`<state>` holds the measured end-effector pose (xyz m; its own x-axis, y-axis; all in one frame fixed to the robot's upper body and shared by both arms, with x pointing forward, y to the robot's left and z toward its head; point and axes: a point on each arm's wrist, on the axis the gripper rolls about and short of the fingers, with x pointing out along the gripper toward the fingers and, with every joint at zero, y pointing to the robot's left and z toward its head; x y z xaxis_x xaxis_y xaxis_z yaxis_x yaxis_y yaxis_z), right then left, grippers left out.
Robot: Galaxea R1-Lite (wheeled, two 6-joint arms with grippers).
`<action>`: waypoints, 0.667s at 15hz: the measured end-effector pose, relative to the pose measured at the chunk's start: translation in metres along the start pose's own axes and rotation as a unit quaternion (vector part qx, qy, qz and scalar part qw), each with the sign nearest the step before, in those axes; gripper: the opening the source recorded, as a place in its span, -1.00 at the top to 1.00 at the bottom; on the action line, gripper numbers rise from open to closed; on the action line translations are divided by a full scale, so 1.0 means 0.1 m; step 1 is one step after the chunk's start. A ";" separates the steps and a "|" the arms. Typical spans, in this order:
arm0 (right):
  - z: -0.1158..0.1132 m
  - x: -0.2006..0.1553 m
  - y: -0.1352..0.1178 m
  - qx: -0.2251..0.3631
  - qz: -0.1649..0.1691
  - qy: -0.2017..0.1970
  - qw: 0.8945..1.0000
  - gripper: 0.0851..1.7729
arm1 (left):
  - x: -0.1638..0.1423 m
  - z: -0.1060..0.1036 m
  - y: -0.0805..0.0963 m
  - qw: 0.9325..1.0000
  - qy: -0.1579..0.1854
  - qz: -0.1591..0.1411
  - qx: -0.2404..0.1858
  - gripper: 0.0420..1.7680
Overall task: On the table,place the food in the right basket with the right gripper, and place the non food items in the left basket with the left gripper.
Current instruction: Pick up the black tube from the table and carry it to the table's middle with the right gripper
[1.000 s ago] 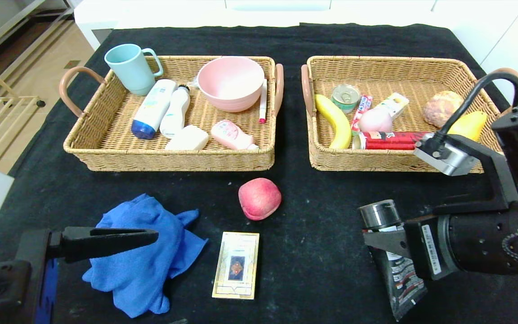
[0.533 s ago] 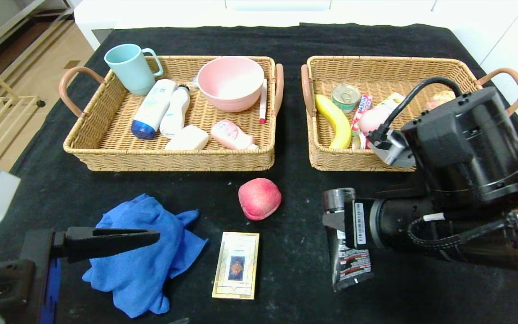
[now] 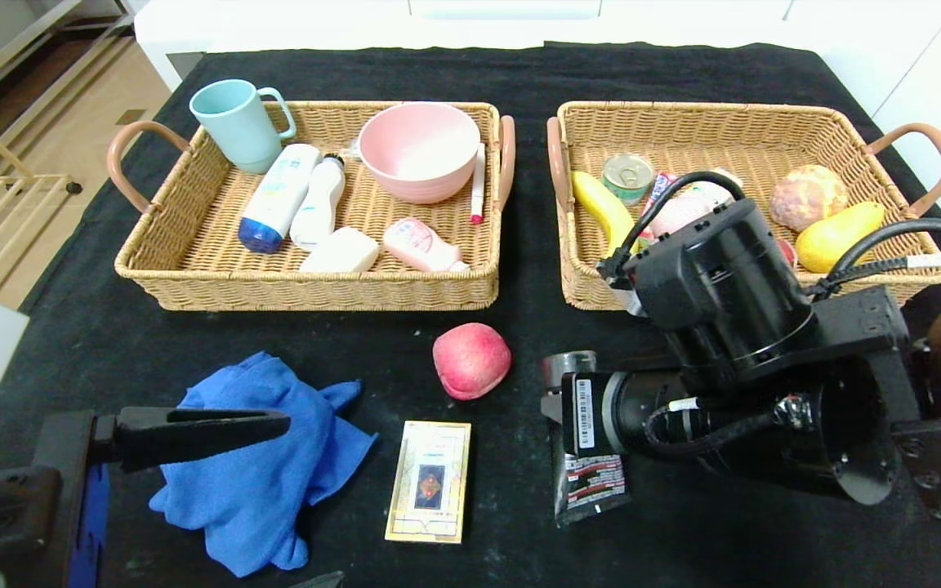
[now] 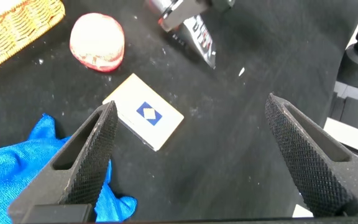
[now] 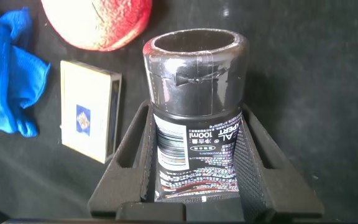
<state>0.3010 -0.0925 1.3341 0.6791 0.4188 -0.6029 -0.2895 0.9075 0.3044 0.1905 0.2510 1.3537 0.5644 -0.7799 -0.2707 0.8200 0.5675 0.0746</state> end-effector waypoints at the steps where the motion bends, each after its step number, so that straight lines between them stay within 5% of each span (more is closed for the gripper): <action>1: 0.00 0.02 0.03 0.002 0.001 0.000 1.000 0.17 | 0.00 0.00 0.00 1.000 0.000 0.000 0.000 -0.94; 10: -0.02 0.21 0.10 0.003 -0.018 0.000 1.000 0.17 | -0.02 0.00 0.00 1.000 -0.003 0.004 0.002 -0.94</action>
<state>0.3113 -0.0747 1.3231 0.6889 0.3855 -0.6139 -0.2604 0.9220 0.2867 0.1893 0.2523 1.3546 0.5721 -0.7766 -0.2639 0.8153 0.5735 0.0800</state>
